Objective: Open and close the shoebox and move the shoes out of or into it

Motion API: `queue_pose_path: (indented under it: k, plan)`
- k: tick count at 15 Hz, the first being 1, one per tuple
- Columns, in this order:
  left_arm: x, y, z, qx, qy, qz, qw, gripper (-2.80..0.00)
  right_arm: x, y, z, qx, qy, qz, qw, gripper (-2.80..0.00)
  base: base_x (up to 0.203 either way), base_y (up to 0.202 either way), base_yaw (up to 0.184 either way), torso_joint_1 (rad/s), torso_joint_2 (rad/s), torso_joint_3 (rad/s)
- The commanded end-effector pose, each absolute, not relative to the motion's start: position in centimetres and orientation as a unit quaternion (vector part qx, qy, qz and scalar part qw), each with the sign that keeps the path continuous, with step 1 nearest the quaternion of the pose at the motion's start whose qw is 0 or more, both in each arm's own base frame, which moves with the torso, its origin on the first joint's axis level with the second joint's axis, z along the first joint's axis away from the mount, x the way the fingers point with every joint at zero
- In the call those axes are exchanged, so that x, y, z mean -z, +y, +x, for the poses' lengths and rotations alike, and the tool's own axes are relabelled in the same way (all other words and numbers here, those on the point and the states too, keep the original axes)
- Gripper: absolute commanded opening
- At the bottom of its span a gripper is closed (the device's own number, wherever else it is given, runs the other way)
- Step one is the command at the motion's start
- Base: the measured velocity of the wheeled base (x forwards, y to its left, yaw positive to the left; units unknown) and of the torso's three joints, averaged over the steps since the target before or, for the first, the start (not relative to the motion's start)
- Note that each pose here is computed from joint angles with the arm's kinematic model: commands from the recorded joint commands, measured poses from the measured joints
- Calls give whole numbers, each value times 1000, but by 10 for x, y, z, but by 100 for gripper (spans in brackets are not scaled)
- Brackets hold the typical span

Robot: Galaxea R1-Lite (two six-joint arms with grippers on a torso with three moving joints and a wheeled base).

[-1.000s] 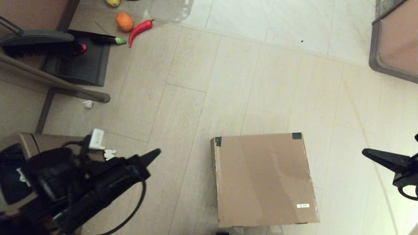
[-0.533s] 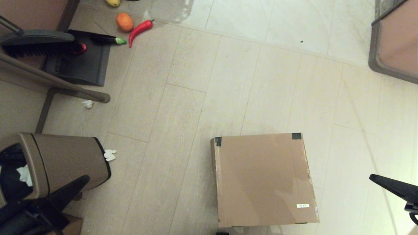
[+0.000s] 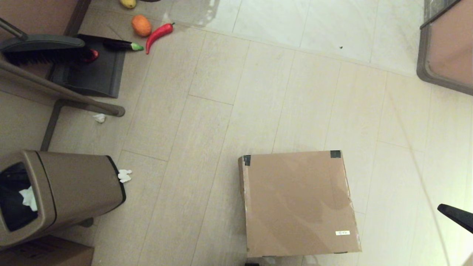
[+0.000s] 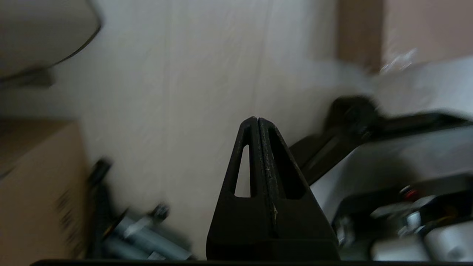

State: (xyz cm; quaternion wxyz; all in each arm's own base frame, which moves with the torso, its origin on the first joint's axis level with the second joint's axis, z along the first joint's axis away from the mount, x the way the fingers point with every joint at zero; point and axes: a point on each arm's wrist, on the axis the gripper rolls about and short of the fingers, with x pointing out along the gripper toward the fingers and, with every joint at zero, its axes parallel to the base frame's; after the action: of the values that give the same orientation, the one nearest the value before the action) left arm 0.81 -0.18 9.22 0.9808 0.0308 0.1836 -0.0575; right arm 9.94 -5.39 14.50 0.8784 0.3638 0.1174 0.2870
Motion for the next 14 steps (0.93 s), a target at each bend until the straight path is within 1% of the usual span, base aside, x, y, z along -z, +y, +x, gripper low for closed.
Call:
queue_pose_path:
  k: [1, 3, 9, 11, 13, 14]
  plan:
    - [-82, -1, -18, 35, 99, 35, 994, -280, -148, -52, 97, -290, 112, 355, 882, -280, 0, 0, 0, 0, 0, 0]
    - [-77, 0, -25, 15, 62, 35, 997, -280, -147, -54, 96, -283, 110, 358, 883, -280, 0, 0, 0, 0, 0, 0]
    - [-75, 0, -28, 9, 48, 33, 998, -280, -142, -55, 95, -268, 120, 382, 876, -280, 0, 0, 0, 0, 0, 0]
    - [-75, 0, -28, 9, 48, 33, 998, -280, -139, -57, 96, -227, 115, 399, 881, -280, 0, 0, 0, 0, 0, 0]
    - [-75, 0, -28, 9, 48, 33, 998, -280, -131, -60, 98, -132, 105, 432, 886, -280, 0, 0, 0, 0, 0, 0]
    - [-75, 0, -28, 9, 48, 33, 998, -280, -125, -58, 98, -88, 118, 451, 880, -280, 0, 0, 0, 0, 0, 0]
